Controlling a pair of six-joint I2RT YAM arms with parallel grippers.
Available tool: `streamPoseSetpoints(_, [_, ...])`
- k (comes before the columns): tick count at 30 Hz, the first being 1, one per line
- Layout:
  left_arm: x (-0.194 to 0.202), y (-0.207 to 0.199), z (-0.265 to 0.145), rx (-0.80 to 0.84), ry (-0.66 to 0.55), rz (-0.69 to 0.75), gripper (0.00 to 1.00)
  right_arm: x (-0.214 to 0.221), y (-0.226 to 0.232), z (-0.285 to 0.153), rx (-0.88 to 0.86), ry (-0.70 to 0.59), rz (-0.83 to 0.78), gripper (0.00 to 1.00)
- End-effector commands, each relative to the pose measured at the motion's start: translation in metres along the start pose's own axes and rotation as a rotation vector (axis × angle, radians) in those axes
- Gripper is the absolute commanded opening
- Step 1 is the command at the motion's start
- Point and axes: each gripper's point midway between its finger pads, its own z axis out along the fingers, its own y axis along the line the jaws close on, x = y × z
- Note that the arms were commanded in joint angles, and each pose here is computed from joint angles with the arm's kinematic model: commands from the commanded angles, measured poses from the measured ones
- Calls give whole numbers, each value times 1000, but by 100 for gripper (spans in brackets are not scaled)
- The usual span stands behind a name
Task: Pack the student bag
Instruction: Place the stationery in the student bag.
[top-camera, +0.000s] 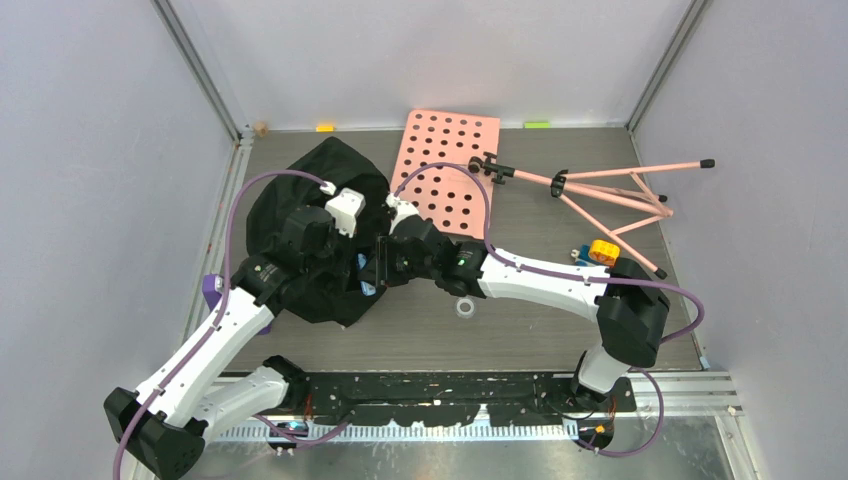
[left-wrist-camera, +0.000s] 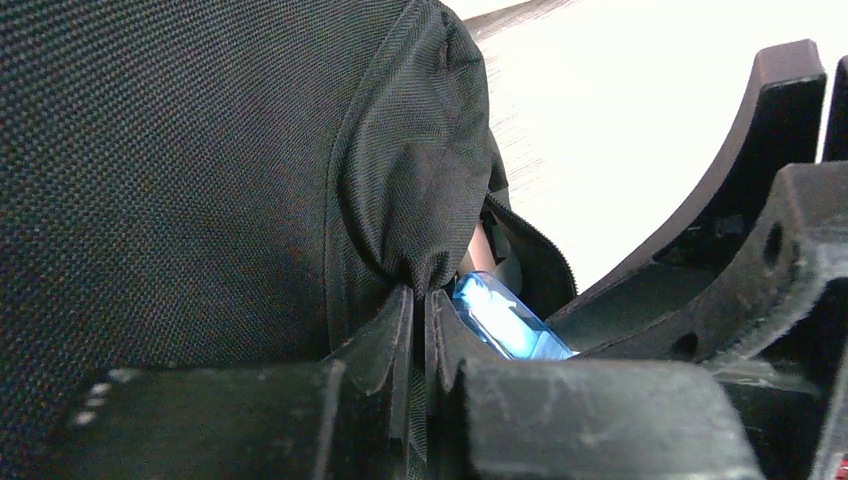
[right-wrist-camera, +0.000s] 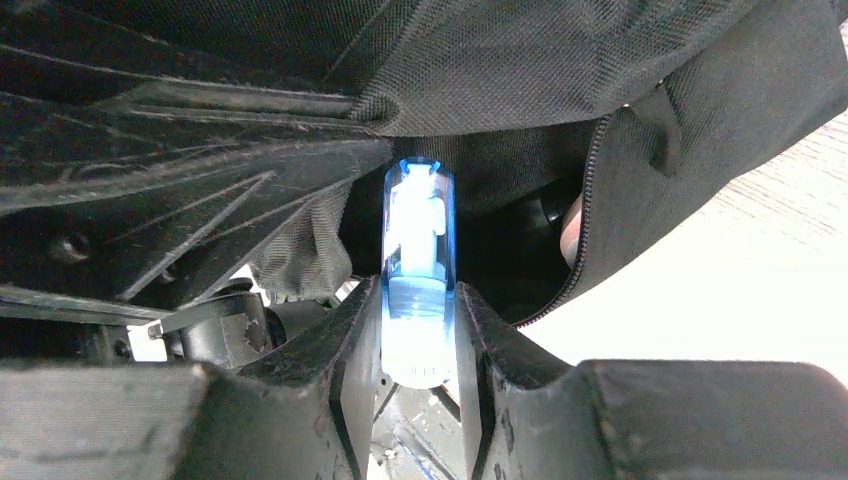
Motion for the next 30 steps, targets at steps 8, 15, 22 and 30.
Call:
streamPoseSetpoints(8, [-11,-1,-3,6,-44,-4,0,-20,-4,6,45,-103,-28,3])
streamPoseSetpoints(15, [-11,-1,-2,7,-40,-4,0,-47,-2,16,75,-205,-89,3])
streamPoseSetpoints(22, [-11,-1,-2,7,-40,-4,0,-61,-2,27,78,-281,-105,3])
streamPoseSetpoints(30, [-11,0,-1,3,-38,-2,0,-78,-1,27,92,-356,-83,3])
